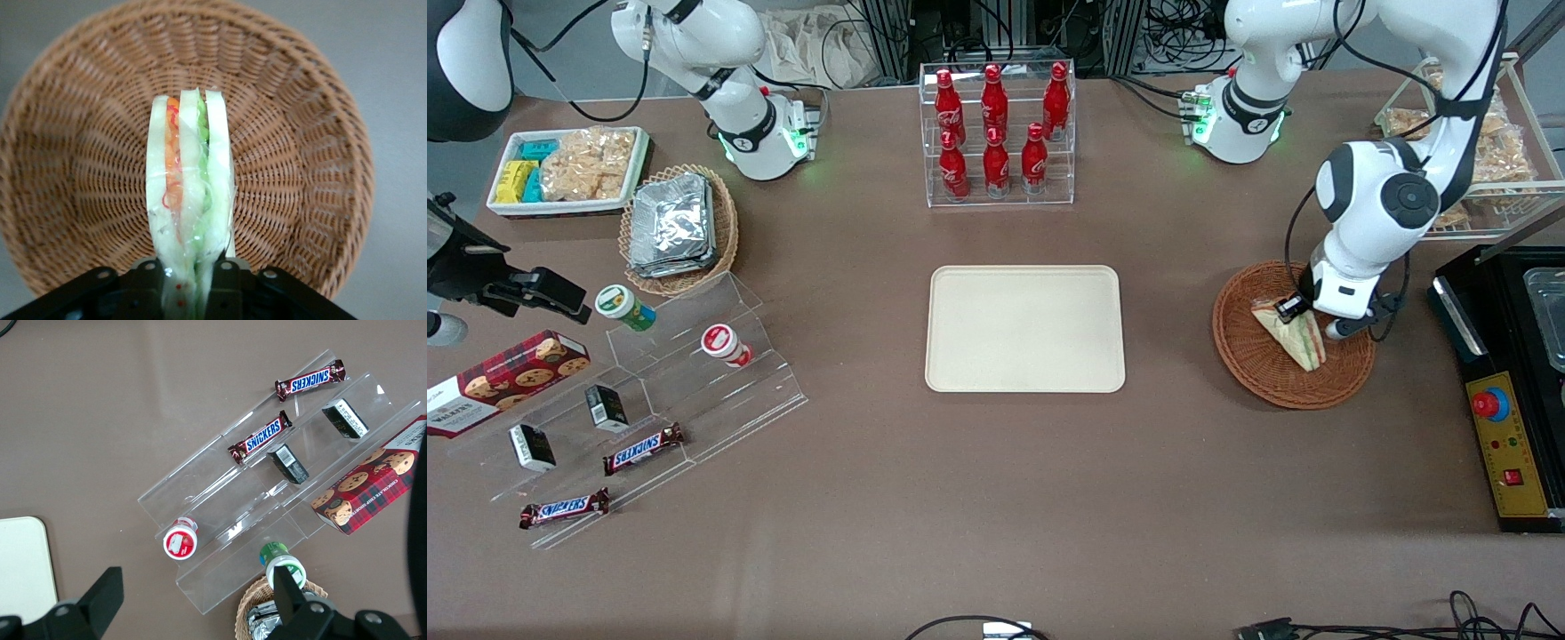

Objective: Place sandwich from basket to tray
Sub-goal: 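Lift the sandwich out of the basket and carry it toward the tray, then lower the sandwich onto the cream tray and open the left gripper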

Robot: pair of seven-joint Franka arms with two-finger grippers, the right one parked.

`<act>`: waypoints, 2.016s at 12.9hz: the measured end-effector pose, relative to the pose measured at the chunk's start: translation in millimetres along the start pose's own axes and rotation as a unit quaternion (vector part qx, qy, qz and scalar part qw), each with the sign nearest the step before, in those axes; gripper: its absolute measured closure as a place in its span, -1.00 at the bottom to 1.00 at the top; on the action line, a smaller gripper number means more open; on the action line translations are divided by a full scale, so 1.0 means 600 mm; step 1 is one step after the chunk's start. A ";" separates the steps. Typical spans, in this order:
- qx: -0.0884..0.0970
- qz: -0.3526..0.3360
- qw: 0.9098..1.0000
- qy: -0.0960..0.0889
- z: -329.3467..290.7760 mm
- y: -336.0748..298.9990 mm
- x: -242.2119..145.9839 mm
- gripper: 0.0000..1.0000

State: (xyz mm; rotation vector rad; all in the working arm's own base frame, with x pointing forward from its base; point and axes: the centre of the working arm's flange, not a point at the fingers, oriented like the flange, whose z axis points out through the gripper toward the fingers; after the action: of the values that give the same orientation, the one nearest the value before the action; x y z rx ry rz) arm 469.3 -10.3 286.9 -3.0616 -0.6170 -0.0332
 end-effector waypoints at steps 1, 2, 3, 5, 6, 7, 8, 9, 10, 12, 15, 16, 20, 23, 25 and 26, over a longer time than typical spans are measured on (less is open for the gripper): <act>0.006 0.021 1.000 -0.008 -0.031 0.003 0.011 0.64; 0.013 0.046 0.999 -0.017 -0.065 0.008 0.024 0.64; 0.017 0.071 0.997 -0.024 -0.101 0.013 0.036 0.64; 0.020 0.118 0.992 -0.032 -0.168 0.032 0.059 0.64; 0.019 0.141 0.989 -0.029 -0.194 0.051 0.062 0.64; 0.018 0.163 0.986 -0.023 -0.212 0.078 0.058 0.64; 0.016 0.185 0.982 -0.018 -0.225 0.112 0.046 0.64; 0.015 0.206 0.978 -0.016 -0.233 0.146 0.029 0.64; 0.015 0.226 0.974 -0.016 -0.237 0.177 0.011 0.64; 0.015 0.260 0.965 -0.015 -0.242 0.228 -0.024 0.67; 0.015 0.305 0.952 -0.018 -0.235 0.294 -0.078 0.70; 0.014 0.312 0.950 -0.019 -0.233 0.317 -0.095 0.70; 0.007 0.298 0.954 -0.019 -0.204 0.429 -0.172 0.70; -0.005 0.279 0.960 -0.020 -0.129 0.496 -0.215 0.70; -0.009 0.272 0.962 -0.024 -0.074 0.525 -0.236 0.70; -0.007 0.274 0.961 -0.030 -0.051 0.534 -0.247 0.70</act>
State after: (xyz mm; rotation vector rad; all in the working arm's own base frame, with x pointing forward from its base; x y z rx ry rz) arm 456.1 -363.9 309.7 -3.1343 0.2461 0.0627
